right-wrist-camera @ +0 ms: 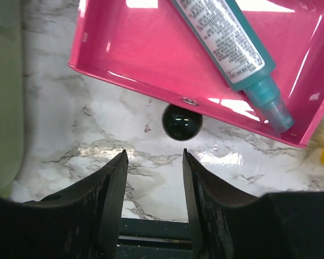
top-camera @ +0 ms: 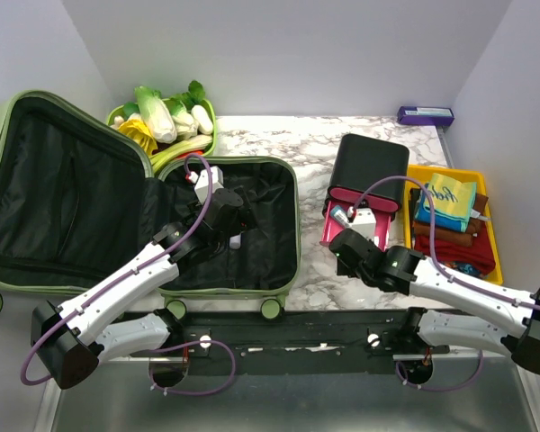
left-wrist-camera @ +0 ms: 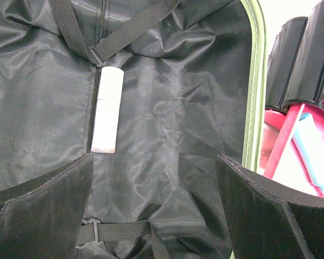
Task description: Open, take out, and arrange the luggage
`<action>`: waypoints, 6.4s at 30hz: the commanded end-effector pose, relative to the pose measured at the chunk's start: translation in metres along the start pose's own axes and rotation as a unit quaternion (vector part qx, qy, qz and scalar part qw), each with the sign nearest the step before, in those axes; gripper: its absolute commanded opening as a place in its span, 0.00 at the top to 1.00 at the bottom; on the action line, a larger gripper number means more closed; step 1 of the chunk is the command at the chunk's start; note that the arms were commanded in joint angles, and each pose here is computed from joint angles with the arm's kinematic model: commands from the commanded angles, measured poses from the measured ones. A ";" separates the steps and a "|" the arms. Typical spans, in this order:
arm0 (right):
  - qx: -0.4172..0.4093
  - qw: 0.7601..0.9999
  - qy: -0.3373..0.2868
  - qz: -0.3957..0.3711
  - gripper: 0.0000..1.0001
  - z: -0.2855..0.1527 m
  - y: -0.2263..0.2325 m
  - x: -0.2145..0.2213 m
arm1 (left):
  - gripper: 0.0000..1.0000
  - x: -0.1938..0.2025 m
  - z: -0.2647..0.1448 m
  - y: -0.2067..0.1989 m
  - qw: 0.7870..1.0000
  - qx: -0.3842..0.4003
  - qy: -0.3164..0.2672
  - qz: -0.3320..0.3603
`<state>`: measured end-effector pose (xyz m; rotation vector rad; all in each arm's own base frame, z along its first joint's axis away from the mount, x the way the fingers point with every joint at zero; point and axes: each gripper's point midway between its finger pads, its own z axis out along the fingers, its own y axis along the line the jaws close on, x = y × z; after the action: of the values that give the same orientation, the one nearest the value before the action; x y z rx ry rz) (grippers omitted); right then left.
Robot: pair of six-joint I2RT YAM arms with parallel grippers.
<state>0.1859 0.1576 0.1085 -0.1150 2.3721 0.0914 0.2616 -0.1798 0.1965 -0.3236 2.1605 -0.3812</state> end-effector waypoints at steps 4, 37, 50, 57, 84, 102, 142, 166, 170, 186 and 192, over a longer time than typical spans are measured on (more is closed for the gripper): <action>0.090 0.996 0.024 0.008 0.46 0.022 -0.025 0.023 | 0.01 -0.004 -0.001 -0.004 1.000 0.010 -0.002 -0.006; 0.110 0.986 -0.083 0.091 0.88 0.046 -0.033 -0.055 | 0.01 -0.007 -0.013 0.003 0.999 0.019 -0.016 -0.026; 0.162 0.972 -0.122 0.120 0.84 0.076 -0.053 -0.091 | 0.01 -0.012 -0.015 0.008 1.000 0.006 -0.023 -0.020; 0.196 0.956 -0.167 0.140 0.75 0.088 -0.064 -0.117 | 0.01 -0.013 -0.015 0.009 1.000 0.001 -0.024 -0.018; 0.103 0.975 -0.142 0.134 0.31 0.112 -0.046 -0.100 | 0.01 -0.003 -0.019 0.018 1.000 -0.005 -0.007 -0.014; 0.153 0.965 -0.143 0.160 0.35 0.135 -0.063 -0.074 | 0.01 -0.003 -0.023 0.022 1.000 -0.002 -0.013 -0.019; 0.160 0.948 -0.231 0.151 0.49 0.152 -0.074 -0.078 | 0.01 -0.004 -0.030 0.033 0.999 -0.014 -0.022 -0.030; 0.132 0.959 -0.173 0.182 0.82 0.130 -0.069 -0.044 | 0.01 -0.004 -0.032 0.035 0.999 -0.012 -0.026 -0.033; 0.124 0.963 -0.163 0.175 0.82 0.123 -0.062 -0.038 | 0.01 -0.004 -0.031 0.033 0.999 -0.007 -0.025 -0.030; 0.111 0.969 -0.109 0.190 0.78 0.098 -0.054 0.004 | 0.01 -0.004 -0.030 0.036 0.999 -0.014 -0.027 -0.025; 0.098 0.971 -0.102 0.194 0.74 0.092 -0.051 0.008 | 0.01 -0.003 -0.029 0.037 0.999 -0.017 -0.026 -0.024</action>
<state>0.2647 0.1254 0.0480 0.4157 2.1064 0.0885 0.2353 -0.1489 0.2065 -0.3957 2.1128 -0.4107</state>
